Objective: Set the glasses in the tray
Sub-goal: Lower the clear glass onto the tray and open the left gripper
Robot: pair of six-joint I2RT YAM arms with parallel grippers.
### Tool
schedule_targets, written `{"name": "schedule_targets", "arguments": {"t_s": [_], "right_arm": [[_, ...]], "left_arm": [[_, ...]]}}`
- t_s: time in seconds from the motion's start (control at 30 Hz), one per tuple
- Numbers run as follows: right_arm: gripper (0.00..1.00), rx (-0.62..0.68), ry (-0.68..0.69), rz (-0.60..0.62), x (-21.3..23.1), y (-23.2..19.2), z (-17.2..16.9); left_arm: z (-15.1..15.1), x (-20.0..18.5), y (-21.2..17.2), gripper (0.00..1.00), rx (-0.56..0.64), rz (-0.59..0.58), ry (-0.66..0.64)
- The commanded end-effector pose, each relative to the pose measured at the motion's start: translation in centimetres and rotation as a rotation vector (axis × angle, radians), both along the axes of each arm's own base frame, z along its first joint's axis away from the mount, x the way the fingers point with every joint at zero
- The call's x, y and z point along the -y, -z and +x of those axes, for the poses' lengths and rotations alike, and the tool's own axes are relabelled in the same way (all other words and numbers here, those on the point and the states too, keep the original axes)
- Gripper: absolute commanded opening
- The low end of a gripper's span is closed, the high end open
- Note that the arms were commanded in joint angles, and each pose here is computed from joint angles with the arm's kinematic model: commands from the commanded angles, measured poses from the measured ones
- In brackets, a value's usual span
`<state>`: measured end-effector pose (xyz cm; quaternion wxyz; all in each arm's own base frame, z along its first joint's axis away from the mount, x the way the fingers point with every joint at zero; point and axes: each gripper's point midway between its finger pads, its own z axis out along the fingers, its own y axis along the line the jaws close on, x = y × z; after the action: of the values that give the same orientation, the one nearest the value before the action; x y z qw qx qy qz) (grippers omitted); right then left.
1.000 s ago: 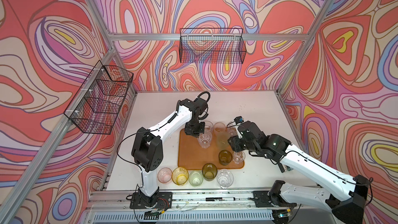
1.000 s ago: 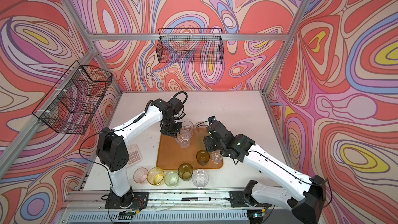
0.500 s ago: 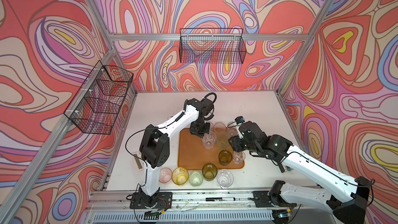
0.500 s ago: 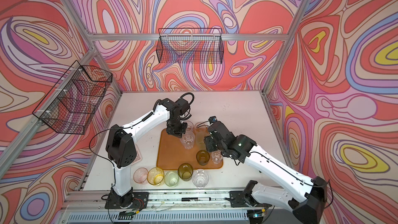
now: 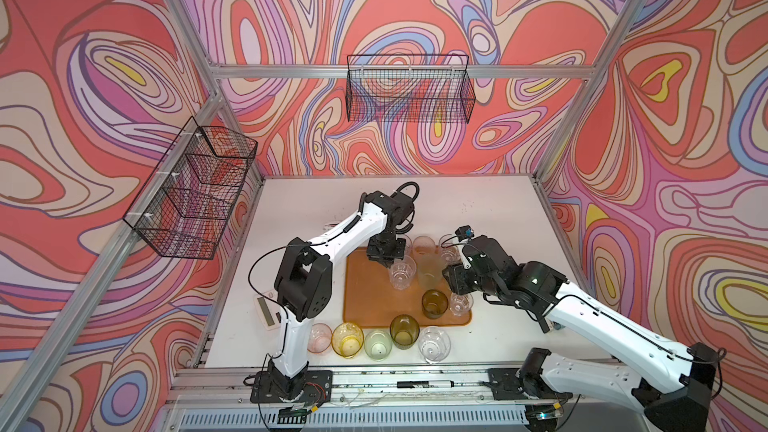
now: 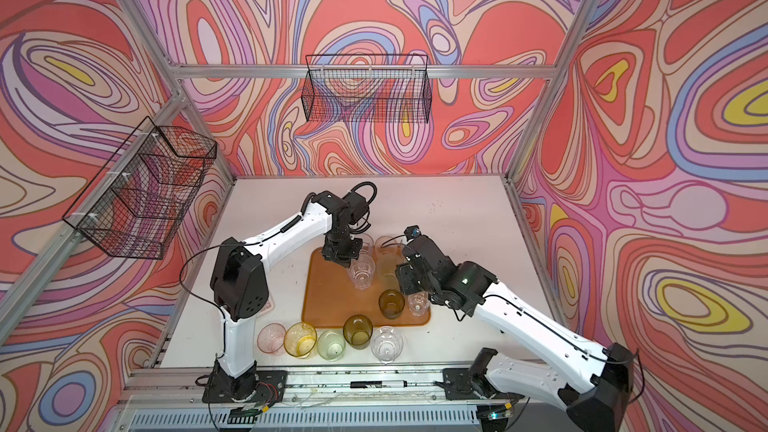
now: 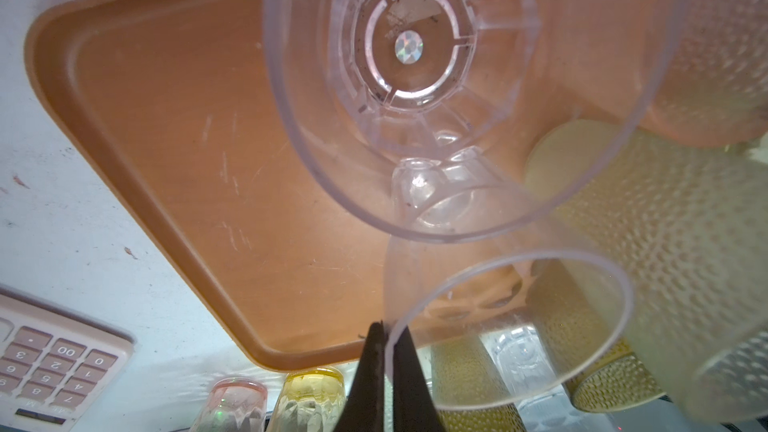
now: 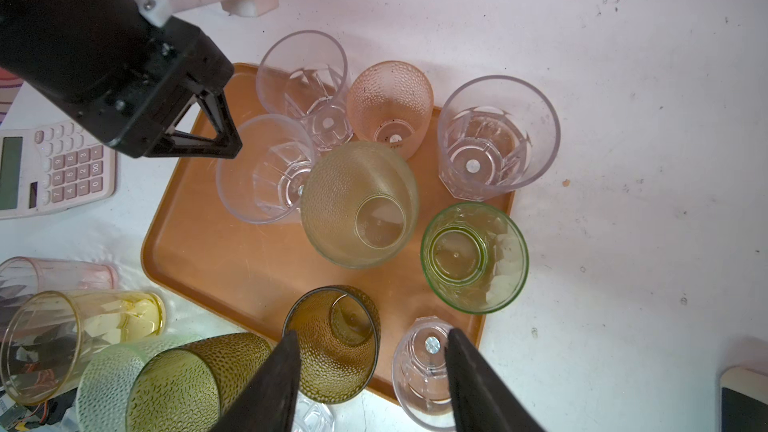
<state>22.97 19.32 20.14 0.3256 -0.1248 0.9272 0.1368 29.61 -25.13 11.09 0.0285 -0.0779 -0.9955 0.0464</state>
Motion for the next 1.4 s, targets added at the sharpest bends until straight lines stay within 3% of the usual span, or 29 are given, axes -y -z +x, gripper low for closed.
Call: {"name": "schedule_targets", "arguments": {"t_s": [0.0,1.37], "right_arm": [[0.58,0.0,0.019,-0.009,0.7,0.2,-0.2],[0.58,-0.005,0.01,-0.008,0.3,0.2,-0.1]], "left_arm": [[-0.2,-0.1,0.1,0.0,-0.014,0.024,0.012],[-0.5,0.0,0.6,0.17,-0.025,0.01,0.002]]}}
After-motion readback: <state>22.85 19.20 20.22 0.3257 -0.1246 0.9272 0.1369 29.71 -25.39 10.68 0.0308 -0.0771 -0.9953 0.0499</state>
